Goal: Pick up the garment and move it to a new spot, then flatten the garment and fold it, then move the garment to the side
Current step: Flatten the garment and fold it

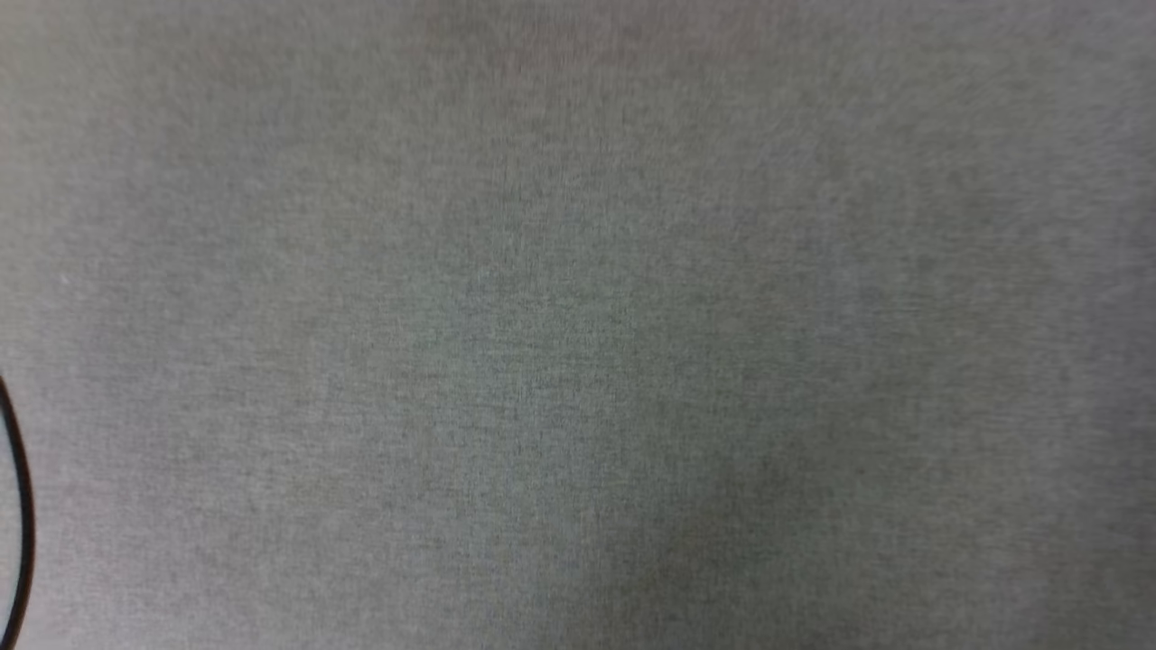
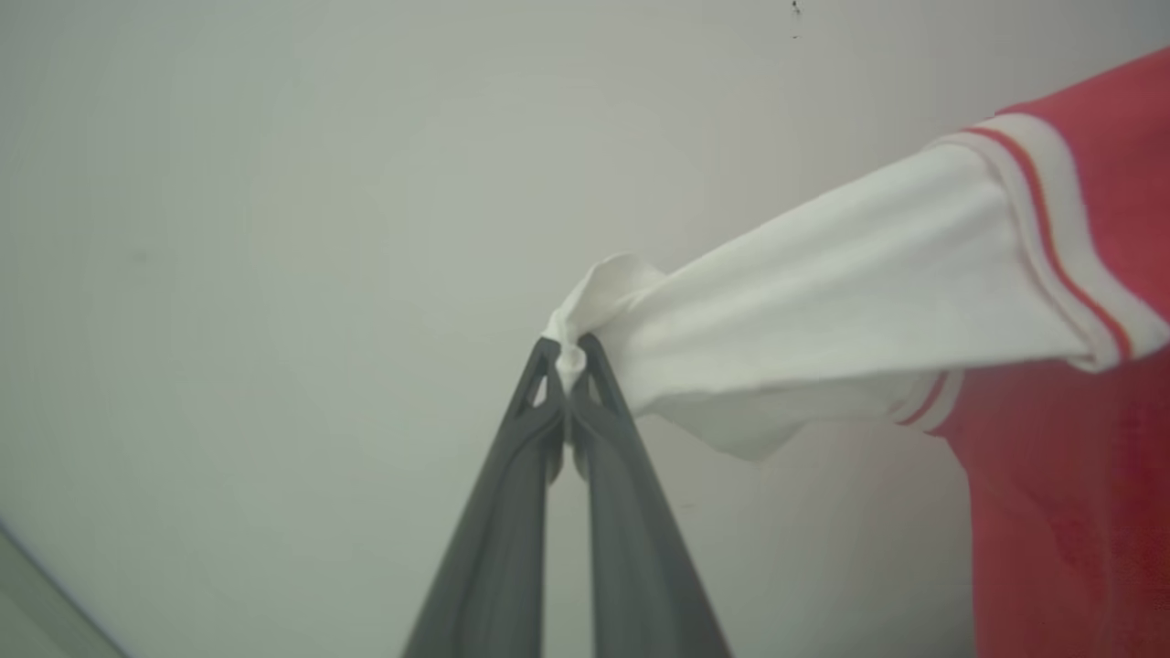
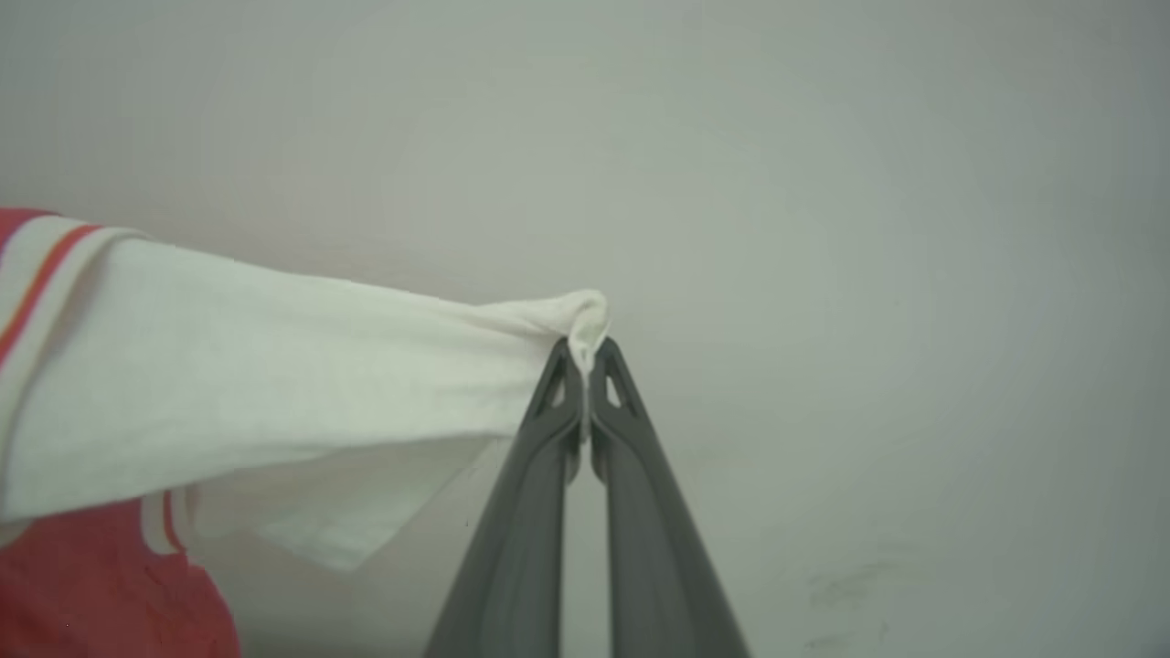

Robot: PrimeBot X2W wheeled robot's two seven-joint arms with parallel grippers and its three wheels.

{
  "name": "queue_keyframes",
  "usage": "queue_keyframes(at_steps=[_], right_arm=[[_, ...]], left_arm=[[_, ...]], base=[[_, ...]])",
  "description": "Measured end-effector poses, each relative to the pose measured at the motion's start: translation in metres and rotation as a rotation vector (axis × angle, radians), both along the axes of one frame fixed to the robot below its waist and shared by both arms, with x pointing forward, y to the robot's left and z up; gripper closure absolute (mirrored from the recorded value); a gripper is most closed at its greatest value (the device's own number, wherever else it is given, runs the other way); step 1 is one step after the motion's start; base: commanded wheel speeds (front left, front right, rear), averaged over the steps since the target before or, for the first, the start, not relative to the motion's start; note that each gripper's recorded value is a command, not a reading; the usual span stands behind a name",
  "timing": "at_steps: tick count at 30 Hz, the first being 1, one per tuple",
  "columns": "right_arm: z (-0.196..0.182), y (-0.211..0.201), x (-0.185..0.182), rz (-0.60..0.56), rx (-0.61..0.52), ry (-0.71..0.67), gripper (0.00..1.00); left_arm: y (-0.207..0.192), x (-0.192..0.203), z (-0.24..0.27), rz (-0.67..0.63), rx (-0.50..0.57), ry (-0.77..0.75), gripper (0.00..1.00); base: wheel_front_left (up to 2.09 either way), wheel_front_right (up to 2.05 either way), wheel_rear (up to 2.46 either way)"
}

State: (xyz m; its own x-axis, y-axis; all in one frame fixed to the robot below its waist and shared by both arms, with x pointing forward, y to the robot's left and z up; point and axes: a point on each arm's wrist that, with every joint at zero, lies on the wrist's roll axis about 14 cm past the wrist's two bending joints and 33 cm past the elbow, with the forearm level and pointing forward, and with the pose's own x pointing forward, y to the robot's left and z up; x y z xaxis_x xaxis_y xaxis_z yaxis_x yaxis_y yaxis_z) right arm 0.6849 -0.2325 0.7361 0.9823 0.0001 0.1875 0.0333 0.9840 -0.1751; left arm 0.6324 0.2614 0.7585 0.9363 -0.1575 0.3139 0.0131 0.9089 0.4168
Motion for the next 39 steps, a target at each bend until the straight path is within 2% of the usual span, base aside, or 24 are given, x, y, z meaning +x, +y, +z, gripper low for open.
queue_keyframes(at_steps=[5,9,13,16,22,24,29,33,39], right_arm=[[-0.054,0.005,0.041,-0.008,0.014,0.068,1.00],[-0.108,0.016,0.061,0.016,0.040,0.139,1.00],[-0.159,0.022,0.063,0.030,0.062,0.227,1.00],[-0.178,0.018,0.056,0.028,0.087,0.261,1.00],[-0.228,0.015,0.025,0.023,0.110,0.390,1.00],[-0.242,0.015,0.012,0.026,0.111,0.432,1.00],[-0.266,0.013,-0.028,0.028,0.141,0.507,1.00],[-0.295,0.009,-0.070,0.024,0.145,0.626,1.00],[-0.308,-0.007,-0.124,-0.004,0.174,0.733,1.00]], left_arm=[[-0.001,0.043,-0.046,-0.002,-0.020,0.024,1.00],[0.000,0.062,-0.089,-0.006,-0.038,0.062,1.00],[-0.005,0.065,-0.130,-0.021,-0.051,0.122,1.00],[-0.012,0.059,-0.157,-0.039,-0.068,0.169,1.00],[-0.020,0.033,-0.206,-0.056,-0.132,0.272,1.00],[-0.026,0.019,-0.225,-0.071,-0.106,0.319,1.00],[-0.038,-0.021,-0.258,-0.093,-0.123,0.401,1.00],[-0.040,-0.057,-0.279,-0.084,-0.163,0.471,1.00],[-0.027,-0.107,-0.300,-0.037,-0.192,0.572,1.00]], base=[[0.00,0.00,0.00],[0.00,0.00,0.00],[0.00,0.00,0.00],[0.00,0.00,0.00],[0.00,0.00,0.00],[0.00,0.00,0.00],[0.00,0.00,0.00],[0.00,0.00,0.00],[0.00,0.00,0.00]])
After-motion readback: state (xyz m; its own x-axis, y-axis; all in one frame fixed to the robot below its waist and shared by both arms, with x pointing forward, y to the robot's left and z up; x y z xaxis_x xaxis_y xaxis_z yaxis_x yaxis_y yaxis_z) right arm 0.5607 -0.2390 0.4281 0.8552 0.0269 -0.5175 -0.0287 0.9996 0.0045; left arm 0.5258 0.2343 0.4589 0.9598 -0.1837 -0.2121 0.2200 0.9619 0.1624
